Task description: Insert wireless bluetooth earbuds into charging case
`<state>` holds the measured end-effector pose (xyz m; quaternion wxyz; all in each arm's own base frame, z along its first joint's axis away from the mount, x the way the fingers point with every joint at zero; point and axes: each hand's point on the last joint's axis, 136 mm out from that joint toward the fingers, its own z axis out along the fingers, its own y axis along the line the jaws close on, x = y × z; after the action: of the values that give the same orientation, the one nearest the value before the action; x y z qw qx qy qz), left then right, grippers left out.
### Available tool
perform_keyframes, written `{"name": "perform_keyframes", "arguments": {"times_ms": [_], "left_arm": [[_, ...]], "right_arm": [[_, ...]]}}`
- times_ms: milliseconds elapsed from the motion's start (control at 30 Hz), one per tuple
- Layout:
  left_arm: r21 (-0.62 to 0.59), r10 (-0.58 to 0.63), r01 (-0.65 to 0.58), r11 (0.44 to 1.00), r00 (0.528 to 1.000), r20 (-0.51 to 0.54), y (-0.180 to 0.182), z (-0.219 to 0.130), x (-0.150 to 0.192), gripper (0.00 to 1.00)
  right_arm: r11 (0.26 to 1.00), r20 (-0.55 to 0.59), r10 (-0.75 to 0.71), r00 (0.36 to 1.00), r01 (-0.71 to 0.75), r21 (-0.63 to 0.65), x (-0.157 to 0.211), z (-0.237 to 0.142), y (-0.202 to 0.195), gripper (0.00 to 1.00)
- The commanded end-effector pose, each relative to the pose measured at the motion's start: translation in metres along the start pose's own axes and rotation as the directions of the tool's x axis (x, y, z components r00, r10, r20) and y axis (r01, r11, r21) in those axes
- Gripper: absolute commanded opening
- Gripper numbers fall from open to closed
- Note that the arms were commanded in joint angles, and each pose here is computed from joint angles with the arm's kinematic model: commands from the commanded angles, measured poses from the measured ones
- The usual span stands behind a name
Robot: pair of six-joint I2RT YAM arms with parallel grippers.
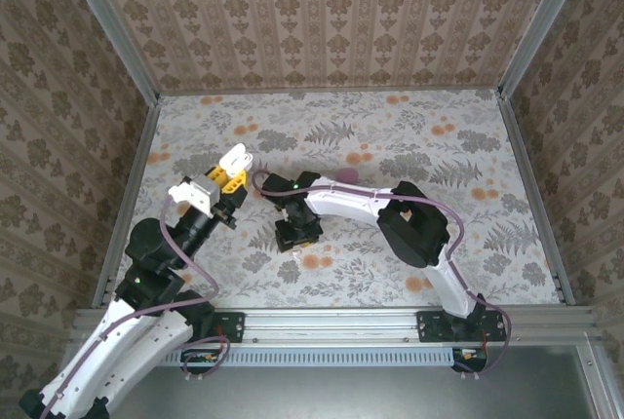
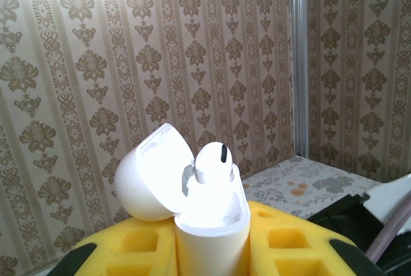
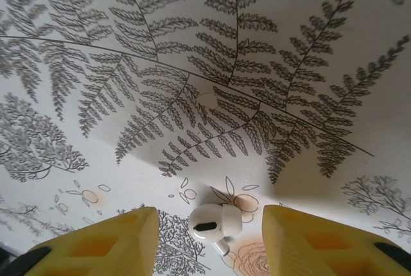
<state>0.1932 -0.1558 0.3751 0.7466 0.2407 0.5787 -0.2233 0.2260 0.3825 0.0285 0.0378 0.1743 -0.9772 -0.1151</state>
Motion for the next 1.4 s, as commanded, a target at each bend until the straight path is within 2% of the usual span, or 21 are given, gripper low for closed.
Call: {"name": "perform_keyframes", "arguments": {"times_ms": [0, 400, 733, 967, 1200, 1367], "left_arm": [[-0.011, 0.019, -0.018, 1.000, 0.997, 0.080, 0.004, -0.003, -0.029, 0.24], [-0.002, 0.005, -0.004, 1.000, 0.998, 0.068, 0.002, 0.003, -0.025, 0.25], [0.009, -0.013, 0.012, 1.000, 0.999, 0.048, 0.000, 0.009, -0.019, 0.25], [0.051, -0.050, 0.050, 0.997, 0.999, 0.010, -0.007, 0.024, -0.005, 0.25], [0.129, -0.123, 0.130, 0.983, 0.990, -0.063, -0.023, 0.050, 0.022, 0.26], [0.159, -0.149, 0.160, 0.974, 0.986, -0.076, -0.030, 0.065, 0.027, 0.26]], "right_arm": [[0.999, -0.042, -0.011, 0.999, 0.012, 0.030, 0.007, 0.005, -0.001, 0.46], [0.996, -0.066, -0.015, 0.998, 0.021, 0.088, 0.013, 0.014, -0.011, 0.40], [0.991, -0.014, 0.020, 1.000, -0.018, 0.130, 0.010, 0.008, -0.027, 0.32], [0.979, 0.080, 0.151, 0.985, -0.161, 0.128, 0.012, -0.014, -0.074, 0.31], [0.918, 0.129, 0.355, 0.926, -0.371, 0.138, 0.037, -0.020, -0.151, 0.32], [0.881, 0.157, 0.438, 0.885, -0.458, 0.120, 0.050, -0.022, -0.177, 0.33]]}}
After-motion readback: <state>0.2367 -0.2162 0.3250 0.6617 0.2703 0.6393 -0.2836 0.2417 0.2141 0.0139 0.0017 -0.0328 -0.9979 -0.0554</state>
